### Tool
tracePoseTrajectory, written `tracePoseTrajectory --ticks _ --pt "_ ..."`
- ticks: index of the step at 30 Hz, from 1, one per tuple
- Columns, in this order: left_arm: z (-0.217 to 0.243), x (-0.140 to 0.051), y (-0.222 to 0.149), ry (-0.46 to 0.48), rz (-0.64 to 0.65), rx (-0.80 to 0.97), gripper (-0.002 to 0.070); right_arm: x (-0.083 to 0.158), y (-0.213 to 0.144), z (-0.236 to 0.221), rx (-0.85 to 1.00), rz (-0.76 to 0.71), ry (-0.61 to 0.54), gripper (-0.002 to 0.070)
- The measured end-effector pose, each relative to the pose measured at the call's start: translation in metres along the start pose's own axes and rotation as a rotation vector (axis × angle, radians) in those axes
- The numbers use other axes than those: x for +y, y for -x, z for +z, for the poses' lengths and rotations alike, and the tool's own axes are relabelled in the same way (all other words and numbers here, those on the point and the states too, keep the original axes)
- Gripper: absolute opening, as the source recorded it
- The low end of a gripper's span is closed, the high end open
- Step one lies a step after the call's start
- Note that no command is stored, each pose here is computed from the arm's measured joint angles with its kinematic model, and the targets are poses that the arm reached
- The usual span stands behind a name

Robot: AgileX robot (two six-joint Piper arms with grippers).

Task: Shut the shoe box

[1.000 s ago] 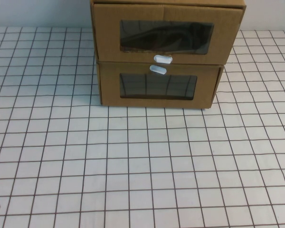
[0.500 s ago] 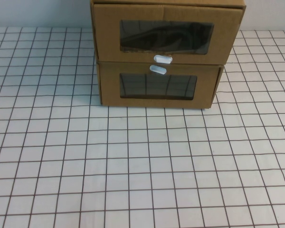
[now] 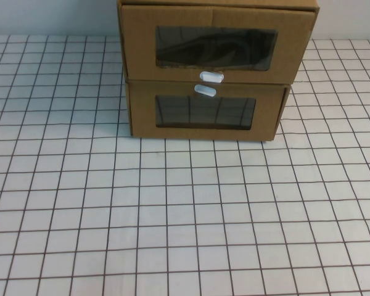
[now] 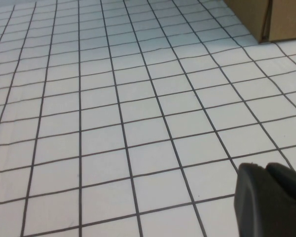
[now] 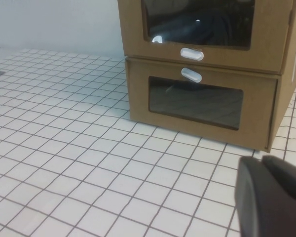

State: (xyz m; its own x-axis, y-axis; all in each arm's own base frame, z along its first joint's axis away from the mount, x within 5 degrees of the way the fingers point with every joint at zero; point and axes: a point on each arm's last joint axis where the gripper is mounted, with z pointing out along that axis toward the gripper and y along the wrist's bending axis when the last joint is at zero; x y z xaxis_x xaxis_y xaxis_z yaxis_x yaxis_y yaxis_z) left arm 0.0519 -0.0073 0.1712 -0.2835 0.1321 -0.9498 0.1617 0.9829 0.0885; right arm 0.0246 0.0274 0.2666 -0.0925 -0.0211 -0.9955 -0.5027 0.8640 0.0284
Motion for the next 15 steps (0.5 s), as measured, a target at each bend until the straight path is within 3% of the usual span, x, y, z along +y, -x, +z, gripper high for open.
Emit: tracePoseTrajectory --ticks 8,15 --pt "0.000 0.000 0.000 0.000 0.000 0.000 -0.0005 0.000 0.000 0.000 0.003 -0.009 -0.004 -0.0014" --pt "0.000 0.000 0.000 0.000 0.000 0.000 -0.0005 -0.015 -0.029 0.010 0.070 0.010 -0.189 -0.0014"
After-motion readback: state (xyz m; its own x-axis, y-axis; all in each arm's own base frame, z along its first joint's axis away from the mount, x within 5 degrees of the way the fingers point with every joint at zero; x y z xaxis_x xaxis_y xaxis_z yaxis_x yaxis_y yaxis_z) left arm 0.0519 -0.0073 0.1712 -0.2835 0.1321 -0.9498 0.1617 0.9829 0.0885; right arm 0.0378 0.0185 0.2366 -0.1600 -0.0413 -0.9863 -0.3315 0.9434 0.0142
